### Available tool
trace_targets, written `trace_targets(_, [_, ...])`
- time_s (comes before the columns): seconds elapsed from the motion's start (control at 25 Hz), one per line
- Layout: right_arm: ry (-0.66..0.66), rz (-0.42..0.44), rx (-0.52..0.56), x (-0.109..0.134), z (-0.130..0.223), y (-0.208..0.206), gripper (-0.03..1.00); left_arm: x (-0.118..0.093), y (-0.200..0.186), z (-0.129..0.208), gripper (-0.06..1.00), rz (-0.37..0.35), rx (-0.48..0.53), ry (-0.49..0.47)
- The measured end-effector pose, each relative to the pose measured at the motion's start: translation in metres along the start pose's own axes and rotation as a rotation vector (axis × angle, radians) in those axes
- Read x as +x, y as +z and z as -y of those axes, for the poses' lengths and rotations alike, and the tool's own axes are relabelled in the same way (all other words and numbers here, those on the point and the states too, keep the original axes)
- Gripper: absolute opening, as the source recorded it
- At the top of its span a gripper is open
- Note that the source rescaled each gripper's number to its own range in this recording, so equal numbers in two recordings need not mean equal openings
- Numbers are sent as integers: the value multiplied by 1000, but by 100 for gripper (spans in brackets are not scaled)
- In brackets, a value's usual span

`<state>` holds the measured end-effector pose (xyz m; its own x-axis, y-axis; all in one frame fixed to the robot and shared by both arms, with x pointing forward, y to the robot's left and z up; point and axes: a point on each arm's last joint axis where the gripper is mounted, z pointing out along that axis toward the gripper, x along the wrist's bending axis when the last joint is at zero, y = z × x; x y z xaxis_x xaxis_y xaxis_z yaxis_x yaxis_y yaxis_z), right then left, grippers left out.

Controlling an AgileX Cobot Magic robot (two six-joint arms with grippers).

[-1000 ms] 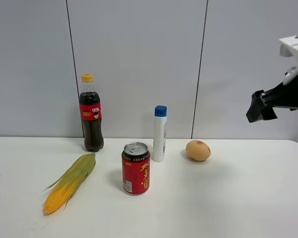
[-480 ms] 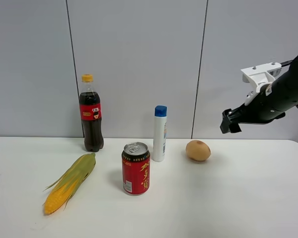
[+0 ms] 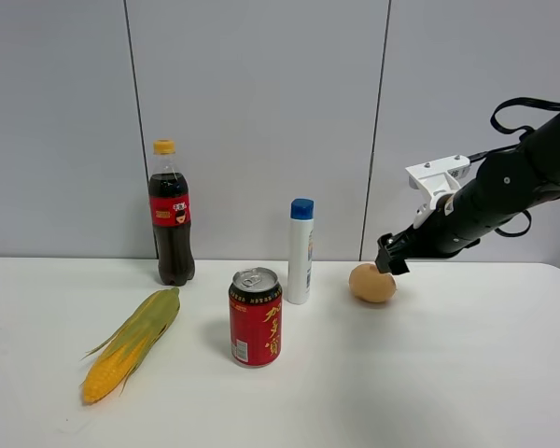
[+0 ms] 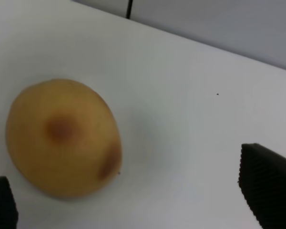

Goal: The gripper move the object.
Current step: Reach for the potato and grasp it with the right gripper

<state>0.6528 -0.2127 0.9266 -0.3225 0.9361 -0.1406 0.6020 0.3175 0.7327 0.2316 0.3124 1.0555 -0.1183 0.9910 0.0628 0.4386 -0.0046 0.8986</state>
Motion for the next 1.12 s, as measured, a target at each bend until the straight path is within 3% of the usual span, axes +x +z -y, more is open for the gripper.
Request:
trace_targets(0.44, [0, -19, -27, 5, 14, 23, 93, 0, 0, 0, 100, 0, 0, 0])
trace_targets(0.76, [2, -31, -118, 8, 14, 33, 93, 0, 0, 0, 100, 0, 0, 0])
trace_targets(1.12, [13, -41, -126, 11, 25, 46, 93, 0, 0, 0, 100, 0, 0, 0])
